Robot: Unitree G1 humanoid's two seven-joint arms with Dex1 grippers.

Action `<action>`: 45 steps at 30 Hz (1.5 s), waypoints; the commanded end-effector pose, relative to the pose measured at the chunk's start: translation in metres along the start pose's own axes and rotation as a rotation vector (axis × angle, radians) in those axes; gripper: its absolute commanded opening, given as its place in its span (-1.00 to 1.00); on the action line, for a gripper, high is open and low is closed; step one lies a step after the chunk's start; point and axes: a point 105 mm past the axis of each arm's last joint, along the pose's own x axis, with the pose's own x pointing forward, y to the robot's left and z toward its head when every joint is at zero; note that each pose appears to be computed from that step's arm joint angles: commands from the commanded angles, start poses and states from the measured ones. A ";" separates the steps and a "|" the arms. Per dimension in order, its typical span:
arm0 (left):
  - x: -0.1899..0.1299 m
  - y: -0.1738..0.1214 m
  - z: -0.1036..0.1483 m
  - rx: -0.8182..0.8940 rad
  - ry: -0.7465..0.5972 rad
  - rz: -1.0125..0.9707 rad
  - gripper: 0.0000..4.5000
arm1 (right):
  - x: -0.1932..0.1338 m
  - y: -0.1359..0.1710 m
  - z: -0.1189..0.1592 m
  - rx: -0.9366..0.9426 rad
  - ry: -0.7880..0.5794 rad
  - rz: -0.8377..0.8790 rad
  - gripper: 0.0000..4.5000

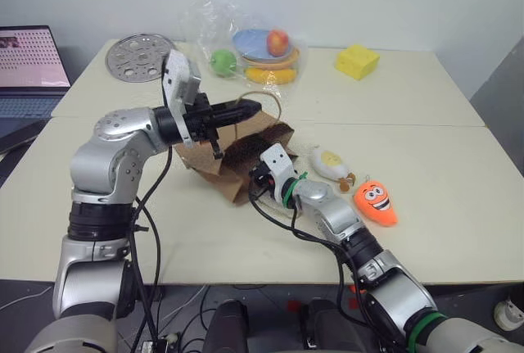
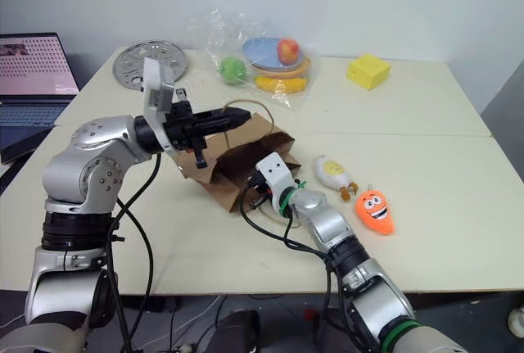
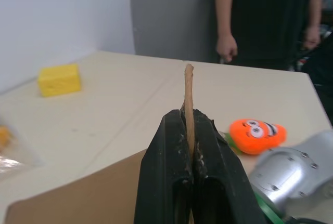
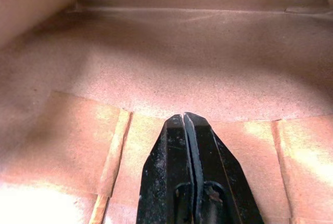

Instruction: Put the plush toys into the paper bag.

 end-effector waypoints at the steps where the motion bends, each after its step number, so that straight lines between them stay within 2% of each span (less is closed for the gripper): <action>1: -0.001 0.010 0.031 0.064 -0.105 0.057 -1.00 | 0.001 -0.006 -0.017 0.000 0.063 -0.050 -0.98; 8: -0.008 0.028 0.076 0.009 -0.325 0.148 -1.00 | 0.001 0.003 -0.024 -0.024 0.093 -0.012 -0.98; 13: -0.012 0.032 0.086 -0.027 -0.382 0.170 -1.00 | 0.000 0.000 -0.026 -0.028 0.098 -0.026 -0.98; 19: -0.009 0.023 0.043 0.019 -0.203 0.129 -1.00 | -0.002 -0.008 -0.023 -0.028 0.090 -0.045 -0.98; 22: -0.008 0.010 0.018 -0.001 -0.123 0.063 -1.00 | -0.004 -0.006 -0.004 0.015 0.005 -0.013 -0.98; 24: -0.008 0.006 0.013 -0.057 -0.129 0.040 -1.00 | -0.008 -0.003 0.011 0.054 -0.077 0.024 -0.98; 27: -0.007 -0.001 0.006 -0.052 -0.097 0.011 -1.00 | -0.016 -0.002 0.028 0.083 -0.168 0.054 -0.98; 30: -0.007 -0.006 0.002 -0.079 -0.079 -0.021 -1.00 | -0.039 -0.008 0.053 0.115 -0.263 0.076 -0.98; 34: -0.005 -0.009 -0.003 -0.087 -0.059 -0.045 -1.00 | -0.093 -0.018 0.080 0.059 -0.344 0.082 -0.98; 37: -0.003 -0.009 -0.005 -0.099 -0.060 -0.051 -1.00 | -0.137 -0.024 0.085 0.028 -0.348 0.060 -0.74; 39: -0.002 -0.009 -0.007 -0.097 -0.054 -0.055 -1.00 | -0.162 -0.029 0.079 0.024 -0.331 0.027 -0.44; 42: 0.000 -0.009 -0.008 -0.104 -0.054 -0.059 -1.00 | -0.206 -0.050 0.058 -0.001 -0.257 -0.130 0.03; 45: 0.000 -0.010 -0.009 -0.110 -0.049 -0.073 -1.00 | -0.221 -0.054 0.047 0.016 -0.208 -0.183 0.51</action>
